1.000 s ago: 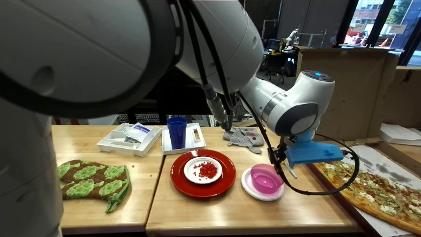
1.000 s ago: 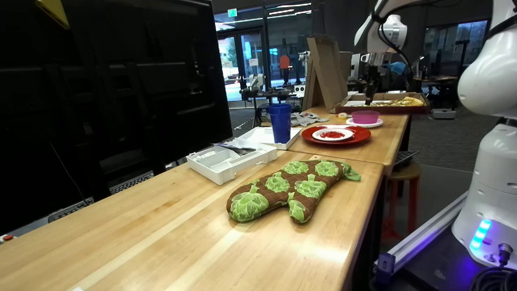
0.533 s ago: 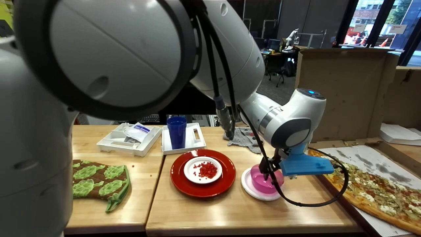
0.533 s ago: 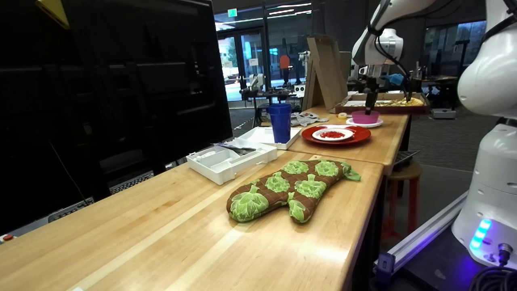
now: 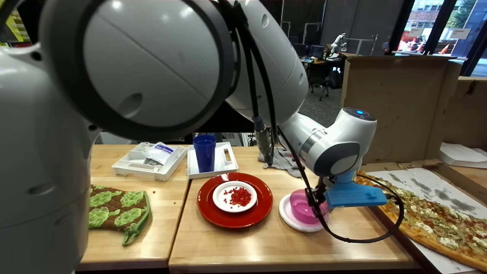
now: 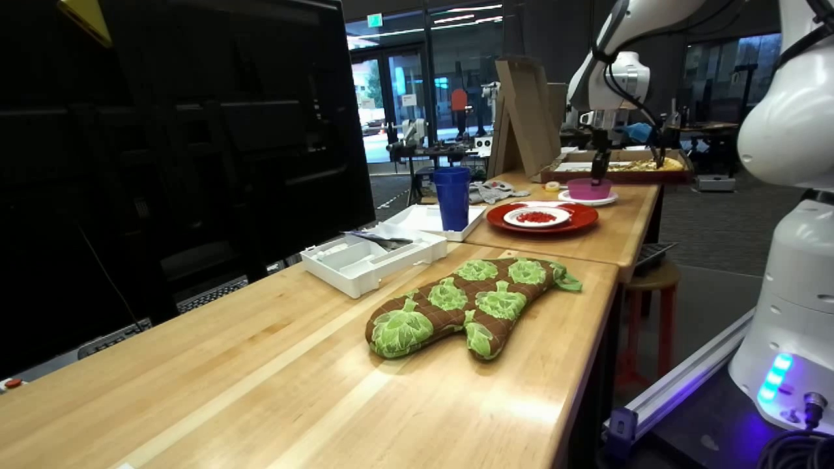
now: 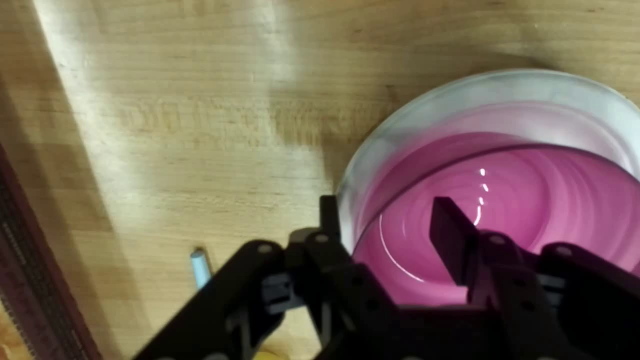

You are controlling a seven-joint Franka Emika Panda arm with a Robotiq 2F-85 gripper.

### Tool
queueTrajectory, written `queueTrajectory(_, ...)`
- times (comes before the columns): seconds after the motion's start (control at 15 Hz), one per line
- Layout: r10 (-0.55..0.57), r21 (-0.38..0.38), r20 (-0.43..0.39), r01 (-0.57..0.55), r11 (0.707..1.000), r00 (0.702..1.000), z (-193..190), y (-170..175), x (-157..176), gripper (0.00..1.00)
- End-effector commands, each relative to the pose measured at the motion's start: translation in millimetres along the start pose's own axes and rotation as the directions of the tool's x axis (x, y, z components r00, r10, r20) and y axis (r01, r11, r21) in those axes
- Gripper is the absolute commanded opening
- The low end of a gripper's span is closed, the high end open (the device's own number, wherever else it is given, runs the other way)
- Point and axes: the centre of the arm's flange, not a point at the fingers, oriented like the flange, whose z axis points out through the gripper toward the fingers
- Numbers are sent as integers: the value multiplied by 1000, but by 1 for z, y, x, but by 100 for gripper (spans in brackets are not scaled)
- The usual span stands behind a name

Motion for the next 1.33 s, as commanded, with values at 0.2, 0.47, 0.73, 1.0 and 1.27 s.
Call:
queueTrajectory(0.2,-2,-33,0,2,999,1000,-7,7,-2,1)
queueTrajectory(0.47,-5,-39,-3,5,999,1000,-9,8,-1,1)
queueTrajectory(0.73,-7,-43,-4,7,999,1000,-11,9,0,1)
queueTrajectory(1.0,-13,-41,1,13,999,1000,-18,9,1,1)
queueTrajectory(1.27,-45,-38,23,46,998,999,-37,5,0,1)
